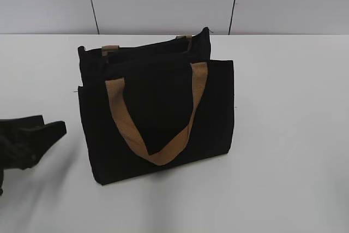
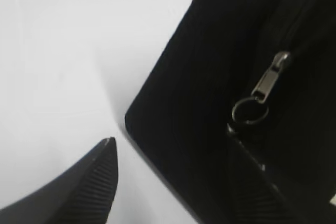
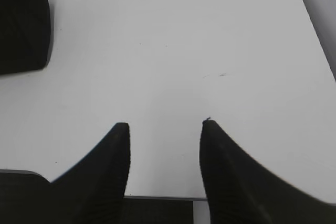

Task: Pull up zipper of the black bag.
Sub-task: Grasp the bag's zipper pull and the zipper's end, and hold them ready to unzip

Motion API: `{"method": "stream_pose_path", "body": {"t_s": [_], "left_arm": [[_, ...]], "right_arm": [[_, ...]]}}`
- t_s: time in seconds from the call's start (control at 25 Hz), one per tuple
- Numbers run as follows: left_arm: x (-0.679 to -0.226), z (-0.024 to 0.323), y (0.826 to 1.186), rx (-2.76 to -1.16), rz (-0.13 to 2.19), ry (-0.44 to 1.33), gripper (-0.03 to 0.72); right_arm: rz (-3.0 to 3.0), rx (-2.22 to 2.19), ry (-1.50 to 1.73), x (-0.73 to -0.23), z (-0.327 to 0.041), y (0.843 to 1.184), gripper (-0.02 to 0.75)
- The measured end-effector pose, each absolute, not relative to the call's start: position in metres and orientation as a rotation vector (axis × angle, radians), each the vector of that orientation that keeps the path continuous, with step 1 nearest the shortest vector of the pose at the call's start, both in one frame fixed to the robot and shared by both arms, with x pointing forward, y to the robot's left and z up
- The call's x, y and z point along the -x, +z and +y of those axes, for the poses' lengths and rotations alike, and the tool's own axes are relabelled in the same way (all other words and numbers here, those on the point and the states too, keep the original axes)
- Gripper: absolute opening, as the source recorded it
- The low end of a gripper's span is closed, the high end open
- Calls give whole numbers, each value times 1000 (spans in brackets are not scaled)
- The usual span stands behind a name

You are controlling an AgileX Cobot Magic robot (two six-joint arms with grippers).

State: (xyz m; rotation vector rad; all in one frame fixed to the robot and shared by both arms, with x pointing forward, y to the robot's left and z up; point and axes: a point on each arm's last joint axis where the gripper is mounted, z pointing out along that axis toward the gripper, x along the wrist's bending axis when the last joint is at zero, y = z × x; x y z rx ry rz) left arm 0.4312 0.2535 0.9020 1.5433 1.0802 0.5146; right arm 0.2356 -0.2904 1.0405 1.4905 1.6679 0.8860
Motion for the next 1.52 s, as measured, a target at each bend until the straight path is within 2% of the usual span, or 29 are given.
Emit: {"method": "stream_pose_path", "body": {"t_s": [0.28, 0.48, 0.8, 1.2, 1.52], "left_arm": [[-433, 249, 873, -1628, 1124, 365, 500], [-432, 247, 873, -1645, 1097, 350, 500], [-452, 240, 879, -1679, 915, 358, 499], [-457, 229, 866, -1738, 843, 296, 497], [-475, 206, 869, -1743, 743, 385, 496]], "right_arm": [[1668, -1491, 886, -236, -290, 1040, 340], [1668, -1491, 886, -236, -290, 1040, 340], [1668, -1491, 887, -236, -290, 1040, 340], [1668, -1491, 887, -236, -290, 1040, 340], [1668, -1491, 887, -236, -290, 1040, 340]]}}
